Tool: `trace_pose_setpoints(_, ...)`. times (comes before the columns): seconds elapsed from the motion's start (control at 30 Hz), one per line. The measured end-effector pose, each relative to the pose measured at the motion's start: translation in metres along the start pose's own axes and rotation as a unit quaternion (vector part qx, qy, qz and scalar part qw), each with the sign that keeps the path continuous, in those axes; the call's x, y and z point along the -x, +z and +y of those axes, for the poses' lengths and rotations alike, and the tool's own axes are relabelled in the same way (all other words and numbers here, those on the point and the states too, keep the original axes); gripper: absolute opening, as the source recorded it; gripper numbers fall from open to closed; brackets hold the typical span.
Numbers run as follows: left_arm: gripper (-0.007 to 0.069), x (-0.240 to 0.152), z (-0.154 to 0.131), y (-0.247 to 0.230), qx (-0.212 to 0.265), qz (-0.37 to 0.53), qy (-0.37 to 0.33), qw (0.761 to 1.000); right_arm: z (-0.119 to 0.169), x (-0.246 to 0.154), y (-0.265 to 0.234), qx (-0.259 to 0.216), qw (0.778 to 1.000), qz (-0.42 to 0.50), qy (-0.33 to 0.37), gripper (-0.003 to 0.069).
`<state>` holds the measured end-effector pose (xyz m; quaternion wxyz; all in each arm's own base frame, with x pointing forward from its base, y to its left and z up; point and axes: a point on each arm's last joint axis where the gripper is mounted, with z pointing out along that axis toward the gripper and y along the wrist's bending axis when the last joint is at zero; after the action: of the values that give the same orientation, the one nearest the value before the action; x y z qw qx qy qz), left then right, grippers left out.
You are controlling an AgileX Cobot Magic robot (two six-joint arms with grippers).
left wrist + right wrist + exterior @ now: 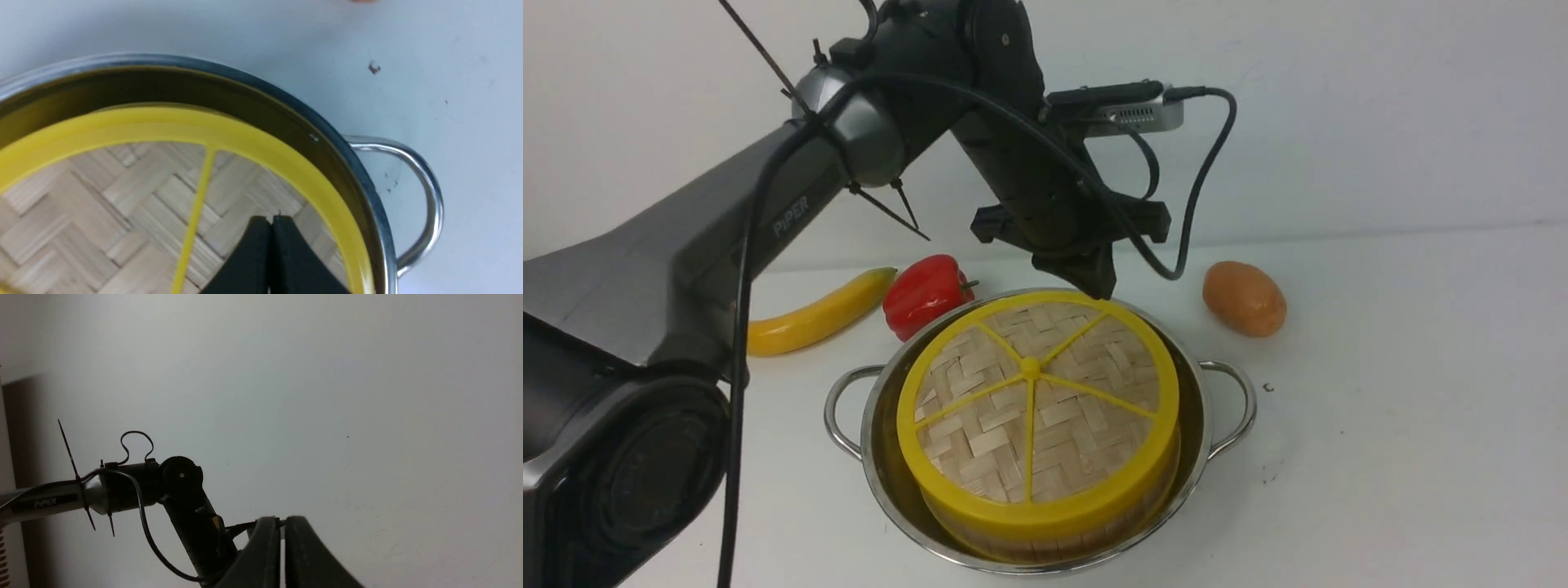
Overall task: Place the steamer in the pot on the white table, and put the lid on the steamer.
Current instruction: 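Place the yellow bamboo steamer lid onto the steamer in the pot with the left gripper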
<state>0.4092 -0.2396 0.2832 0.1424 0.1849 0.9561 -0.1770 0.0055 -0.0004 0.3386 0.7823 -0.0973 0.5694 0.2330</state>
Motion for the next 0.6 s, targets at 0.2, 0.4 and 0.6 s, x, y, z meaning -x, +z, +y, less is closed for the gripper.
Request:
trace_pose_setpoints(0.2,-0.0064,-0.004,-0.011,-0.028,-0.006,-0.02,0.046,0.999,0.0,0.0,0.0,0.0,1.0,-0.001,0.0,-0.0008)
trace_pose_setpoints(0.4,-0.0064,-0.044,-0.031,-0.142,0.001,-0.105,0.088,0.991,0.0,0.0,0.0,0.0,1.0,-0.001,0.0,-0.0008)
trace_pose_setpoints(0.6,-0.0064,-0.071,-0.033,-0.151,-0.021,-0.114,0.08,0.99,0.0,0.0,0.0,0.0,1.0,-0.001,0.0,-0.0008)
